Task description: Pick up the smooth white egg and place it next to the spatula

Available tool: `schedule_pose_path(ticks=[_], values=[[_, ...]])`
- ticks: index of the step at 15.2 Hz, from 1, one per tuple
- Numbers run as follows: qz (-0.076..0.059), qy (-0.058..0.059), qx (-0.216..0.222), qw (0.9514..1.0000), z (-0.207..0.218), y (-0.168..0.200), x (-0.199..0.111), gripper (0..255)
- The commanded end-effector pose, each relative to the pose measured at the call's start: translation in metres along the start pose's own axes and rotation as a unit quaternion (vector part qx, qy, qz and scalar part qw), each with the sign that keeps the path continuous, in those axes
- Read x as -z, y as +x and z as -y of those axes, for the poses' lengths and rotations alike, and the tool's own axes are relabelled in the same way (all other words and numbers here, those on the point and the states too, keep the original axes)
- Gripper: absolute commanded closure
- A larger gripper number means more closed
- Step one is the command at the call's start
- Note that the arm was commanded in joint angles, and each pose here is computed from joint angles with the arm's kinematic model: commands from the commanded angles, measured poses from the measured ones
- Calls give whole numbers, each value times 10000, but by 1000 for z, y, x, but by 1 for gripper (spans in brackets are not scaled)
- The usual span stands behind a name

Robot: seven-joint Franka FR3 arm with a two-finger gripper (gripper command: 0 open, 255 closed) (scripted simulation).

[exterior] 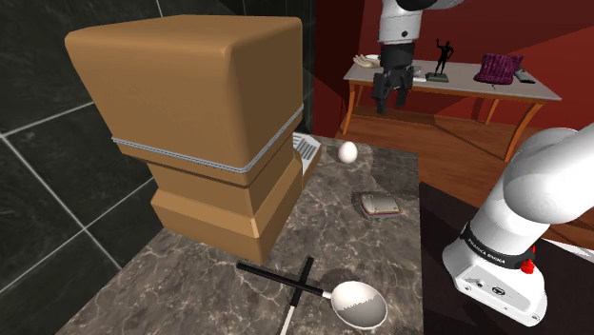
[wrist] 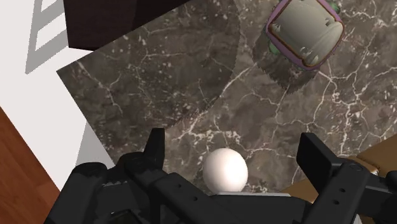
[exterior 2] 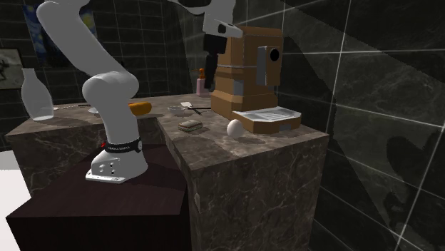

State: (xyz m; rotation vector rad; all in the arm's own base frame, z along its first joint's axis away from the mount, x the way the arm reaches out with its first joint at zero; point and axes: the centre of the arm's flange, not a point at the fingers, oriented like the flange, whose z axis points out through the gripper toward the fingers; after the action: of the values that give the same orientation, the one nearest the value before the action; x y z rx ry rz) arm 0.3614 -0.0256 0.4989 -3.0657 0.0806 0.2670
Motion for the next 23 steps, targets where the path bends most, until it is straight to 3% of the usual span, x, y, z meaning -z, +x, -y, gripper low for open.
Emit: schedule_pose_path(ticks=[1,12,20,23], values=[[7,31,65,10000,2,21,-17,0],[96,201,416,9989,14,135,-109,0],[96,201,417,9989,16,134,-149,0],[96,201,417,9989,16,134,-149,0]])
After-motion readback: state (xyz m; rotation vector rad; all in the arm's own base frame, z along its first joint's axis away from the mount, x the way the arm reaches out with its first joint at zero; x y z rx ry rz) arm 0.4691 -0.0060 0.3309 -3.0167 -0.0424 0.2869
